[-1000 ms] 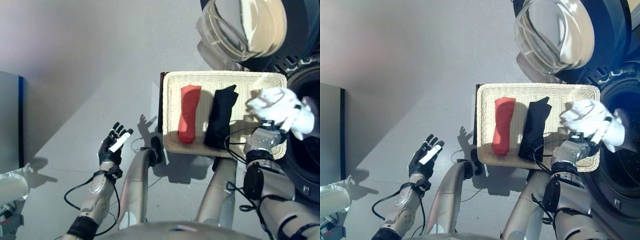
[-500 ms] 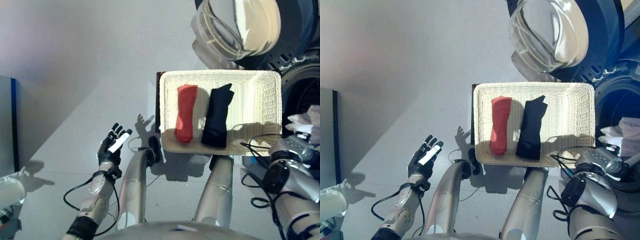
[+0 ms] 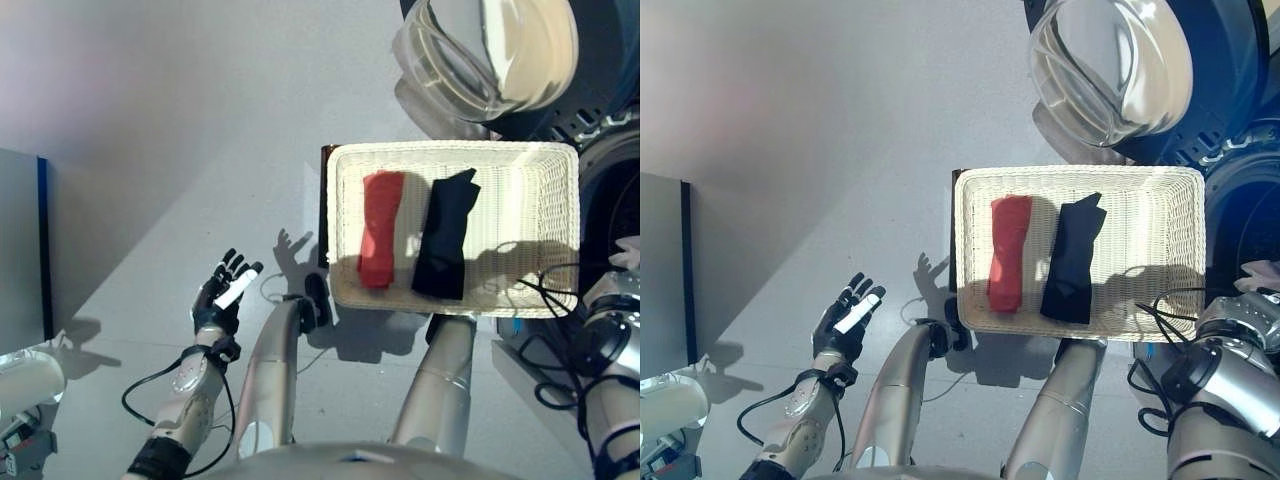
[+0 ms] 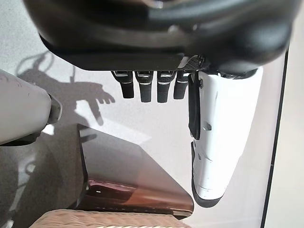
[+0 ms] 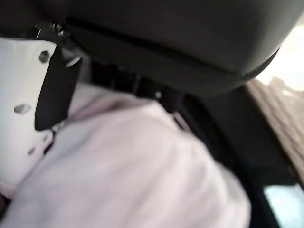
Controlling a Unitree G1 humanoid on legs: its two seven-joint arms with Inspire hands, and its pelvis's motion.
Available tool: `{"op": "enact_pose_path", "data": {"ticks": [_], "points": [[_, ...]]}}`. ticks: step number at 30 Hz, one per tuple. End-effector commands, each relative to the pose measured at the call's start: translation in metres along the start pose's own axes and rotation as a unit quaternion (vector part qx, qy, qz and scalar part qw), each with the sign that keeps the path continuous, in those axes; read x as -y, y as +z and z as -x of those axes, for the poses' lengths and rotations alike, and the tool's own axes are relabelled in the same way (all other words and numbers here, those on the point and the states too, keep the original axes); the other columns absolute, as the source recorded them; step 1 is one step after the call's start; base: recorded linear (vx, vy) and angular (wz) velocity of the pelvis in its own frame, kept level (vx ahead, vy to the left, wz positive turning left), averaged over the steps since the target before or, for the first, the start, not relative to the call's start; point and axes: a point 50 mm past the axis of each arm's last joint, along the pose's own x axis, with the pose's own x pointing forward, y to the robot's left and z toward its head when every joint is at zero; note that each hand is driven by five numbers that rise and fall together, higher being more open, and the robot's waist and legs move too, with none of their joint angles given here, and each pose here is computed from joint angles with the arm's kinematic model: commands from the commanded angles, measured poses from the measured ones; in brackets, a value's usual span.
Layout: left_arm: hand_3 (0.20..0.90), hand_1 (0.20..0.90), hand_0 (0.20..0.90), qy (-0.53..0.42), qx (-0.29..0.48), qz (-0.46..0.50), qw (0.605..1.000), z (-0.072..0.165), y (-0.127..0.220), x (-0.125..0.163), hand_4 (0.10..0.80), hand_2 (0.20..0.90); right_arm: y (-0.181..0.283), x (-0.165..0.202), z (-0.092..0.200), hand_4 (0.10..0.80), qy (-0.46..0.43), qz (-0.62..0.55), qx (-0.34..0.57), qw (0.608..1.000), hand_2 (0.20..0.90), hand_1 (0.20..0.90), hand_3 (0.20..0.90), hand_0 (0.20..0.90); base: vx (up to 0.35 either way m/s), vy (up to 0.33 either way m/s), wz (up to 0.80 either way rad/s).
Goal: Pick up the clothes and place them into the washing machine
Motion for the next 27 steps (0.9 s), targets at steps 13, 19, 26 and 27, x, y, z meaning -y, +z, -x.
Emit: {"op": "enact_pose_path", "data": {"ticks": [13,19,26,27], "points": [[0.900,0.900,0.900,0.043,0.096,-0.003,0.994,0.002,0.034,-0.021,0.800,0.900,-0.068,0.006,0.053,0.800,0.361,0.442,0.090,0.816,0.900,0.900,0.900,0.900,-0.010,-0.002,0.00],[0.900,0.900,0.900,0.048,0.123,-0.013,0.991,0.000,0.040,-0.018,0.800,0.900,-0.122,0.059,0.098,0.800,0.444,0.541,0.064,0.712,0.900,0.900,0.900,0.900,-0.018,-0.008,-0.07],[0.900,0.900,0.900,0.063,0.129,-0.010,0.990,-0.004,0.040,-0.016,0.800,0.900,-0.152,0.107,0.126,0.800,0.475,0.617,0.039,0.626,0.900,0.900,0.900,0.900,-0.009,0.003,-0.04],[0.900,0.900,0.900,0.063,0.132,-0.007,0.989,-0.005,0.041,-0.014,0.800,0.900,-0.155,0.114,0.124,0.800,0.464,0.642,0.050,0.608,0.900,0.900,0.900,0.900,0.000,0.000,0.00]]}}
